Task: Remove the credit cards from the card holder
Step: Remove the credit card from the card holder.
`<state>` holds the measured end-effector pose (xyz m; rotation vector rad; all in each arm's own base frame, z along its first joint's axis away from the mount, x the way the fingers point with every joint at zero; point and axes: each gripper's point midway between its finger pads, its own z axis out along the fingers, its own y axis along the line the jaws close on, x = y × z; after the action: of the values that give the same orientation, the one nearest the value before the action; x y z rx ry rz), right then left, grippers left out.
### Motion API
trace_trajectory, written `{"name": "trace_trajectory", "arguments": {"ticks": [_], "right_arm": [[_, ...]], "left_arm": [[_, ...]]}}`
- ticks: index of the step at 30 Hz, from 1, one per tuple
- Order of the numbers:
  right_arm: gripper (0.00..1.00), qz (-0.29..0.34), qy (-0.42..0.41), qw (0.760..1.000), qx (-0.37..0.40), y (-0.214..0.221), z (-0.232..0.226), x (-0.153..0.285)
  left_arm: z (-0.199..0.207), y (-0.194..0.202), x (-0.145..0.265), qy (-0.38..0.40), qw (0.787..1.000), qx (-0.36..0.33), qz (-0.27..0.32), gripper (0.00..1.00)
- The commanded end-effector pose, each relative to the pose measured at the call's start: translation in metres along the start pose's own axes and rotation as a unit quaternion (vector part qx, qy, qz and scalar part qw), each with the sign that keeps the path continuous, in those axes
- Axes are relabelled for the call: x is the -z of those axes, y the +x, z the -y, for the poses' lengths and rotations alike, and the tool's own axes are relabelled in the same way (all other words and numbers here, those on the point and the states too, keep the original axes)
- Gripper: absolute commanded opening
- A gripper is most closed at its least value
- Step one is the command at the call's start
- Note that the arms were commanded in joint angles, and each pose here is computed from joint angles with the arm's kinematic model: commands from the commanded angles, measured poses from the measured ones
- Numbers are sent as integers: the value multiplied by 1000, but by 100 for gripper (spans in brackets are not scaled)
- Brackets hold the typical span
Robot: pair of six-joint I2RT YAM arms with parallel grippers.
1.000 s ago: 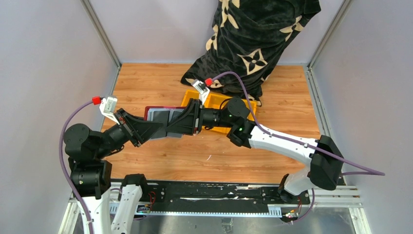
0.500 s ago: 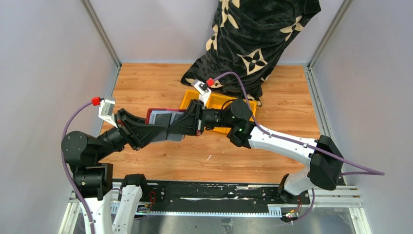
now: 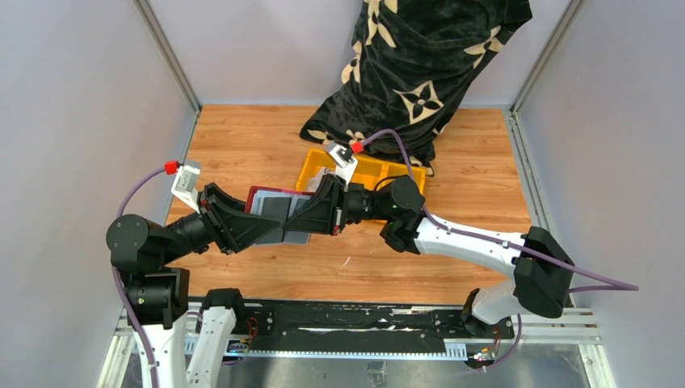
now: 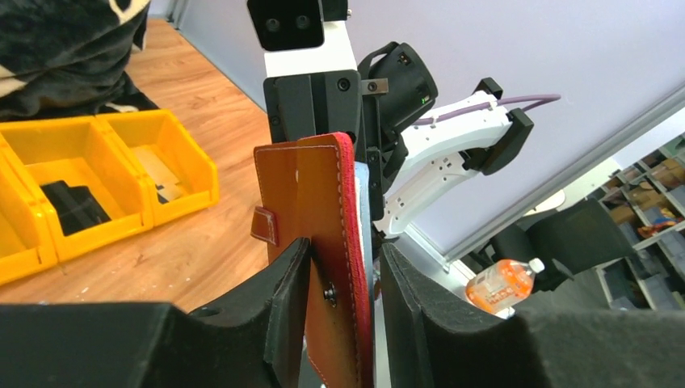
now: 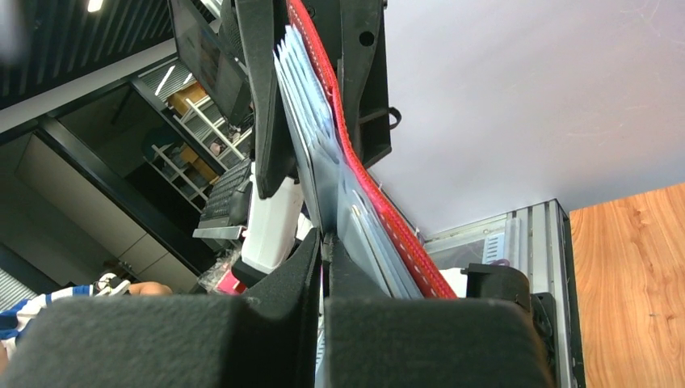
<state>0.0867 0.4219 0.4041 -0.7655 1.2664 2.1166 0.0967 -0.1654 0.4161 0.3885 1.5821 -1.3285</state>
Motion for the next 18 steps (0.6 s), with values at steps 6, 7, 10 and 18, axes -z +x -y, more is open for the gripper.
{"name": "trace_trajectory", "arguments": {"ticks": [6,7,10,18], "right_arm": [[0,15,-23,999,25,4,-22,15],[0,16,-23,999,27,3,-23,15],[0,18,-25,999,30,1,-26,16],[29,32,-38,998,29,-6,-32,12]], "left_arm": [[10,4,1,25,999,19,-16,31],[10,4,1,25,999,20,-15,29],[9,4,1,24,999,23,-15,24],[7,1,0,17,999,29,-7,12]]}}
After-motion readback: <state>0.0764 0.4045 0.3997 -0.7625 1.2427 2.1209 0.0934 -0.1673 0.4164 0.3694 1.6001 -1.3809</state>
